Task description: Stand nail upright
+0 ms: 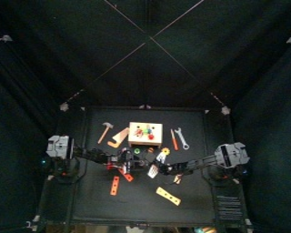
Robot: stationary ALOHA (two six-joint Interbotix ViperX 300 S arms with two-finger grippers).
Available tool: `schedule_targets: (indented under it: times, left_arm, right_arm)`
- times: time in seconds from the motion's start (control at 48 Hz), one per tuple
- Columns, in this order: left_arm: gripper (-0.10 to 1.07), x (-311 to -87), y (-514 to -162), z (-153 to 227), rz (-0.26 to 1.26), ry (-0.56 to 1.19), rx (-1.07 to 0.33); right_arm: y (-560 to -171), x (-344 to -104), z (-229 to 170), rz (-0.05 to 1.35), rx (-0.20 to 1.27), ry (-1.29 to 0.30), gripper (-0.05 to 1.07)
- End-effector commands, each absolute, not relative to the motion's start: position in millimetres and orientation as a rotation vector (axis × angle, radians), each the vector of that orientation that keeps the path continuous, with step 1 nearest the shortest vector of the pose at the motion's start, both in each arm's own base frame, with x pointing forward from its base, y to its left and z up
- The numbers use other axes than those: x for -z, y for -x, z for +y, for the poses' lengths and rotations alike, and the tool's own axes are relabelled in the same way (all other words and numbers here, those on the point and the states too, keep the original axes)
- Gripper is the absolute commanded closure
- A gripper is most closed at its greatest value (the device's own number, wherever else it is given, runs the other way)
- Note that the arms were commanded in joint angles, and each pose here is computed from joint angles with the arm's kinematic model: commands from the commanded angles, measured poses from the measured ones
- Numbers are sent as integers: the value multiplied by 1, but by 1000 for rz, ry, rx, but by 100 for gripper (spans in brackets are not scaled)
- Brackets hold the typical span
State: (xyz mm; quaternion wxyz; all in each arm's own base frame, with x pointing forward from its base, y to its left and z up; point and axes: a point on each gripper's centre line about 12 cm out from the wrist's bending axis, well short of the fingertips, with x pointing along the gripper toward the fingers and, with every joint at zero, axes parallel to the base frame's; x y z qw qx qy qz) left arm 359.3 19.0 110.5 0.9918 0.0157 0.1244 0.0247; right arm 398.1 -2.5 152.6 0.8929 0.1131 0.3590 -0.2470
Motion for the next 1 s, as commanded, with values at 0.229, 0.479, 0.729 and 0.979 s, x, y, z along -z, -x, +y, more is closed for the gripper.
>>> schedule_targets:
  times: [0.229, 0.479, 0.729, 0.979]
  left_arm:
    - [40, -105, -366, 19, 271, -33, -46]
    - [40, -94, -366, 19, 299, -56, -42]
    - [35, -86, -370, 20, 316, -61, -48]
    - [17, -90, -370, 20, 307, -63, -46]
  right_arm:
    - [-377, -166, -9, 733, 560, -266, 65]
    - [-375, -163, -9, 743, 562, -266, 65]
    - [-374, -162, -9, 746, 565, -264, 65]
    - [-374, -162, -9, 747, 565, -270, 65]
